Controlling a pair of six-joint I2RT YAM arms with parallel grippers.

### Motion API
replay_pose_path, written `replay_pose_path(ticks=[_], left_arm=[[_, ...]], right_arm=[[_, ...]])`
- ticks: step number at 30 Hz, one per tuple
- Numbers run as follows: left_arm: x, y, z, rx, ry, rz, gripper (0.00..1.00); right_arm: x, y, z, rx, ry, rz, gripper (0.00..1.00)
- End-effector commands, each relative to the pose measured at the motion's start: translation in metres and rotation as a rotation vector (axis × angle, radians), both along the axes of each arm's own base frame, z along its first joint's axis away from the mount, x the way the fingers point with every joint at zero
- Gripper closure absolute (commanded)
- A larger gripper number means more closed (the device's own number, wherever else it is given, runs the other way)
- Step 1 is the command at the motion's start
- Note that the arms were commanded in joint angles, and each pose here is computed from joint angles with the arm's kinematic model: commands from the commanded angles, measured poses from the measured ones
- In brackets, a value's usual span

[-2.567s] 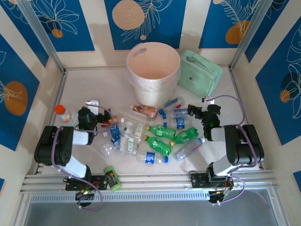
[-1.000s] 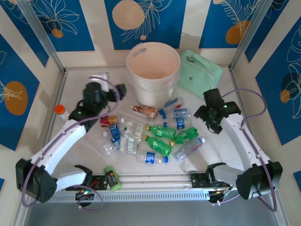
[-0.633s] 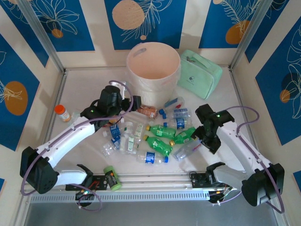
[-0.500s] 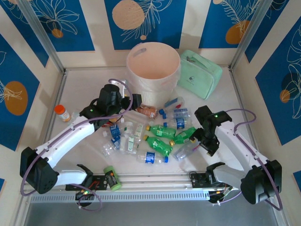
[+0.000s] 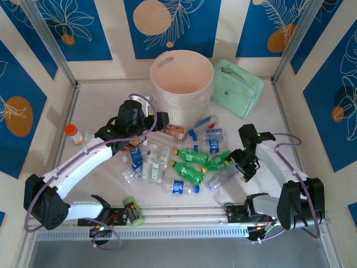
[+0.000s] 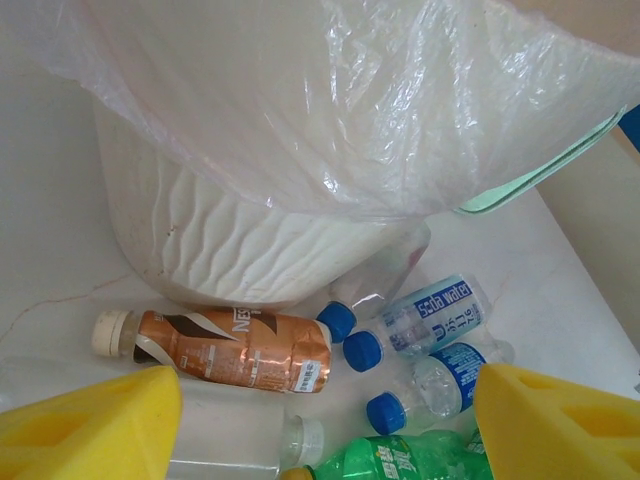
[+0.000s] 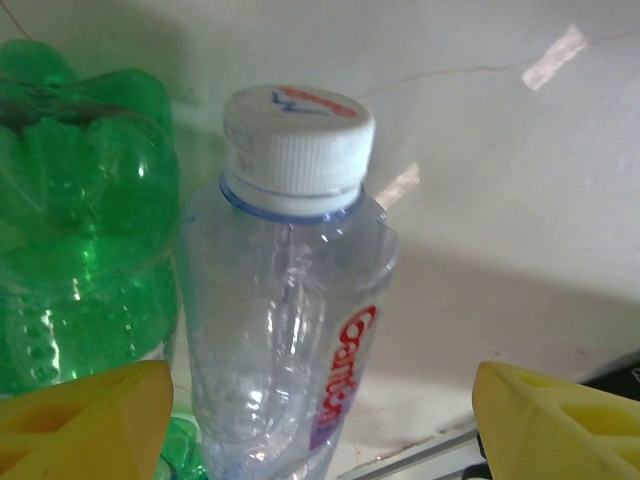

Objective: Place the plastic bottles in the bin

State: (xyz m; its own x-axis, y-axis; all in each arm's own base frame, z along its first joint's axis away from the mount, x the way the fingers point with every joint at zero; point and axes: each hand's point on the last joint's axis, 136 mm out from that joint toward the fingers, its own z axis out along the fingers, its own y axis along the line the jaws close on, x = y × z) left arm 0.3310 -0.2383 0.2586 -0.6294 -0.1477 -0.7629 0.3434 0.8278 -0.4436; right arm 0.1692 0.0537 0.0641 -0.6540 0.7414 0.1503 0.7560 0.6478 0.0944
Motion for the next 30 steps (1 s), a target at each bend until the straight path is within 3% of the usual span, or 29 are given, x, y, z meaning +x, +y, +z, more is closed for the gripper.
replay_pose_path(ticks=[1,18,30], left_arm=[[-0.002,-0.004,-0.001,-0.017,0.012,-0.013,0.24],[-0.004,-0.003,0.004,-0.022,0.006,-0.016,0.30],[-0.003,-0.003,0.012,-0.025,0.000,-0.010,0.29]], right_arm=[[-0.001,0.003,-0.011,0.036,0.022,0.010,0.21],[0.007,-0.011,-0.034,-0.011,0.073,0.005,0.28],[0.012,-0.021,-0.011,-0.078,0.007,0.031,0.40]])
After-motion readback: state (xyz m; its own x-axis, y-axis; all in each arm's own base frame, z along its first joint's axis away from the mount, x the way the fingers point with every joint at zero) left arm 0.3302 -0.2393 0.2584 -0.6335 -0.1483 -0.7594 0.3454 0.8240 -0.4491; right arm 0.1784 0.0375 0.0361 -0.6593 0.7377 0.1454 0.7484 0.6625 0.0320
